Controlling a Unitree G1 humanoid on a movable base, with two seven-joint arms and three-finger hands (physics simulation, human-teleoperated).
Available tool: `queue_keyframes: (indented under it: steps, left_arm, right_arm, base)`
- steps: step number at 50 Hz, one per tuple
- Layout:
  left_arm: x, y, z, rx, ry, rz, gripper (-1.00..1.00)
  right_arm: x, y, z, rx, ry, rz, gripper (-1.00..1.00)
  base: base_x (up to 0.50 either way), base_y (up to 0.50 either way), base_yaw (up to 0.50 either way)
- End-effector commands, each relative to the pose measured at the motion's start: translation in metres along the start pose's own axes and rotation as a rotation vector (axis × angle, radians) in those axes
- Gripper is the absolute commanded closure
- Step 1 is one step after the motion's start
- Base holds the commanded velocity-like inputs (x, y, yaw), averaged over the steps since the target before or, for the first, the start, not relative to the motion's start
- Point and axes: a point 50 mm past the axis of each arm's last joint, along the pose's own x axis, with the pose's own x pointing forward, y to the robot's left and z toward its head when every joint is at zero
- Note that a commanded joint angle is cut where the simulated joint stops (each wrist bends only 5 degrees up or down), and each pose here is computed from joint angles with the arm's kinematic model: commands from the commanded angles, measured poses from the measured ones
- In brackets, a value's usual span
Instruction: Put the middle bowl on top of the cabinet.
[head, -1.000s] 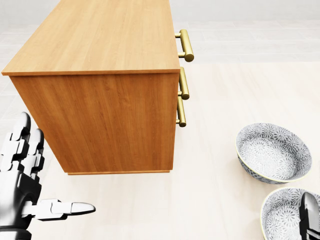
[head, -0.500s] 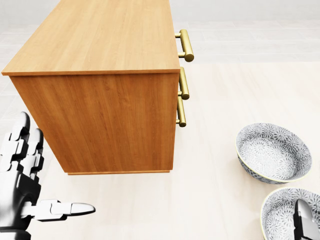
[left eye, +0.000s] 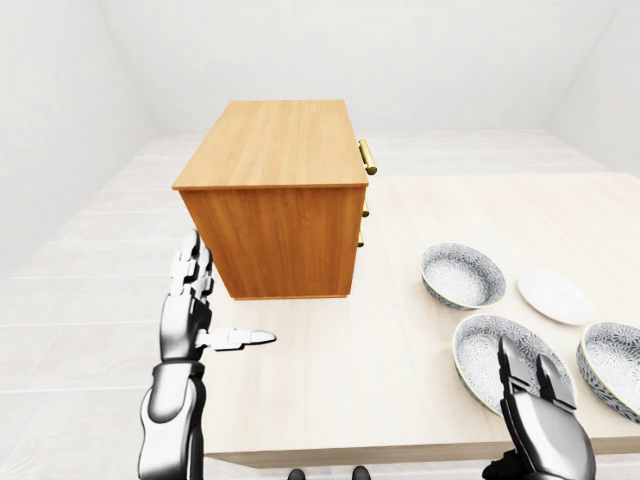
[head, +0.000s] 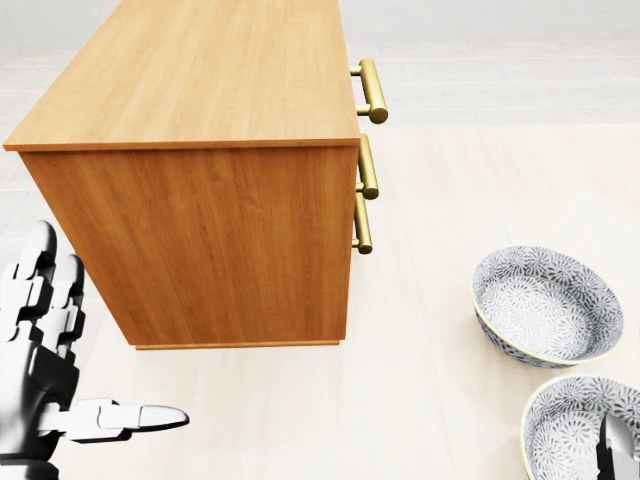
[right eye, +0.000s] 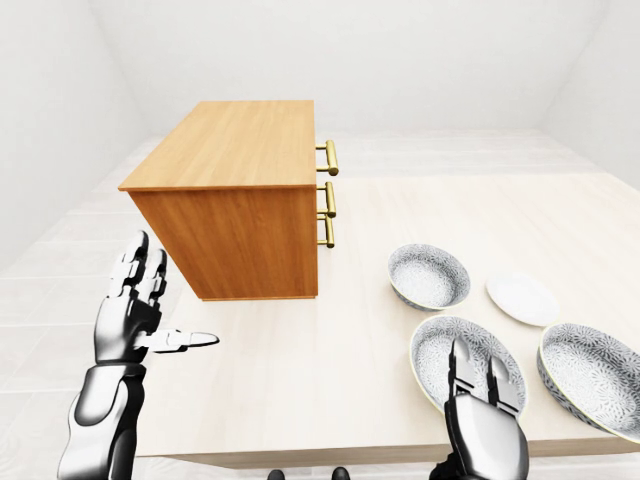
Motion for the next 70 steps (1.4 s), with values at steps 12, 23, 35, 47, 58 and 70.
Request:
queue_keyframes:
  steps: [12,23,35,47,58,70]
  left_arm:
    - [-0.0008,0.0000,-0.0012,-0.001,0.001,0.001,-1.00]
    - [-0.0023,-0.0014,-0.0003,0.001,0.001,-0.003,-1.00]
    - [-0.0030,0.0001,0.0029,-0.004,-0.002,0.000,-1.00]
    - [-0.0024,0.0002,0.0054,-0.004,-0.008,-0.001,-1.00]
    - [-0.0024,-0.0004,0.0027,-0.005,-0.004,-0.002,-1.00]
    - [-0.0042,-0.0003,0.0007,-0.006,0.001,-0.003,-1.00]
  right_arm:
    - [0.0024,0.0086,-0.0026,-0.016,0.007,0.022,-1.00]
    - [0.0034,0.0056,-0.0021,-0.005,-0.002,0.021,-1.00]
    - [0.0043,0.0088,-0.0022,-0.016,-0.002,0.020,-1.00]
    - [0.0063,0.0086,0.0023,-0.019,-0.025,0.026,-1.00]
    - [0.0057,0.0093,0.0025,-0.025,-0.034,0.023,-0.90]
    - [0.0028,0.0092,0.0014,-0.029,-0.032,0.026,0.33]
  base:
    - [0.00,0.00,0.00]
    - [0.00,0.00,0.00]
    - [0.00,0.00,0.00]
    - [0.00,0.00,0.00]
    - [0.00,0.00,0.00]
    - [0.00,0.00,0.00]
